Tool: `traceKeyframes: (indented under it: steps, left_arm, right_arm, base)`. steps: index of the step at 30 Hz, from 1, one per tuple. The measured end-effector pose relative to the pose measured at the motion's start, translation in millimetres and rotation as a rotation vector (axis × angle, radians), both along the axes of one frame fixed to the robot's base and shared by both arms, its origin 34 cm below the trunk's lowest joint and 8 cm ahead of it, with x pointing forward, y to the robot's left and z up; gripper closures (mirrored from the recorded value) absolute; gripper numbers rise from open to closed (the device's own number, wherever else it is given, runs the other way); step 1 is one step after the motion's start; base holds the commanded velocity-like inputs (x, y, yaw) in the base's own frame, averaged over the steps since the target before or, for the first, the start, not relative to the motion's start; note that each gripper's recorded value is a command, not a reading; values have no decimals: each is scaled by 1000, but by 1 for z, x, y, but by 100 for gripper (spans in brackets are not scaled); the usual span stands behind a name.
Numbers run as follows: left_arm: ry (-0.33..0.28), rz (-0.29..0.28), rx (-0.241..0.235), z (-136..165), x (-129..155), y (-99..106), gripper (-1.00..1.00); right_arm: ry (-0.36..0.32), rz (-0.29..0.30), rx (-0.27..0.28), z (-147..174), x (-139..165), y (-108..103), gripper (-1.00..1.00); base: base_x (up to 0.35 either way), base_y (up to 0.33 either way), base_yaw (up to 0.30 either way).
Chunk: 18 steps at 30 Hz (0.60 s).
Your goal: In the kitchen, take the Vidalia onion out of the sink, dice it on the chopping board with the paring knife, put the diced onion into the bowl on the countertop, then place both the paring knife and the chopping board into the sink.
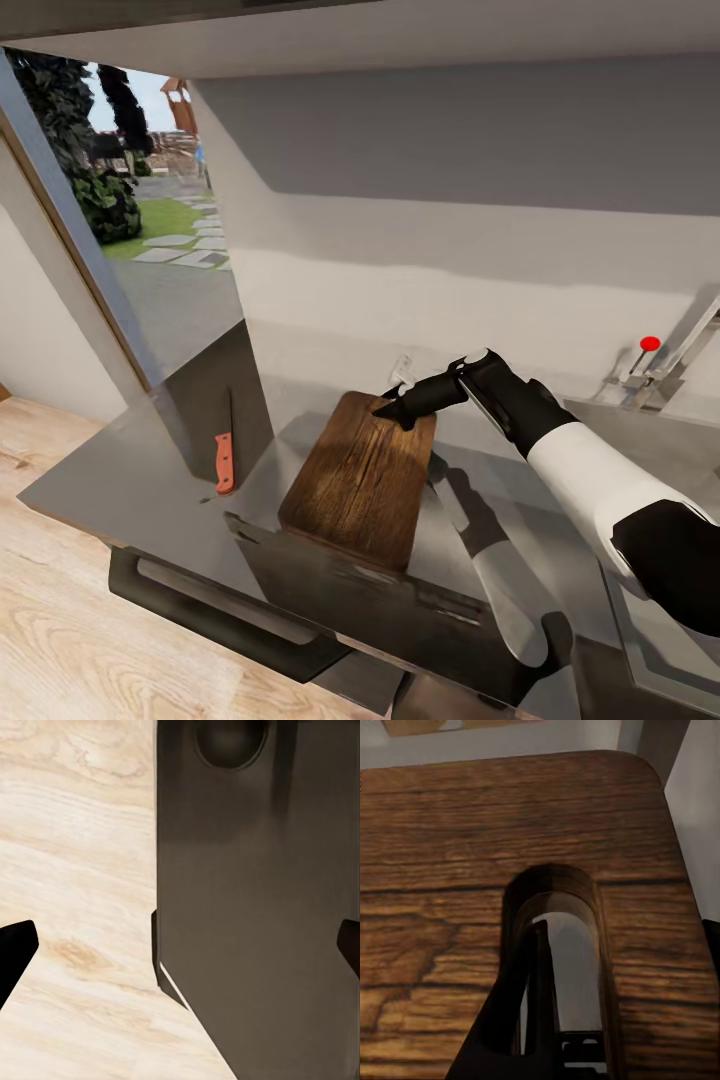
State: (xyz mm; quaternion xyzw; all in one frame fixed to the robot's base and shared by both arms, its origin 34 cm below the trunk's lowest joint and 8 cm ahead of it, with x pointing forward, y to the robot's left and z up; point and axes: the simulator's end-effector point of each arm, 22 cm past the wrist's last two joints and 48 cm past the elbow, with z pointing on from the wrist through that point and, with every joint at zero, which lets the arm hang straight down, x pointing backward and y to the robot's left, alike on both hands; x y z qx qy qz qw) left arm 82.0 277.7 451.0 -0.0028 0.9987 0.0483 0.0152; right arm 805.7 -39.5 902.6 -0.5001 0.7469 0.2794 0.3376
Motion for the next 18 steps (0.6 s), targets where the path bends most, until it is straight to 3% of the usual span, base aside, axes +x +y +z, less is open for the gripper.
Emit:
traceKeyframes:
  steps: [7,12,18]
  left_arm:
    - [-15,2,-3,-1,6,-2,-100]
    - [-68,9,-24,-5,31,-18,-100]
    - [-80,14,-42,-5,35,-32,-100]
  right_arm:
    - [2,0,3,0,0,0,100]
    - [1,-1,3,0,0,0,100]
    - [2,-2,3,0,0,-1,100]
  base:
    - [0,0,0]
    - [0,0,0]
    - [0,0,0]
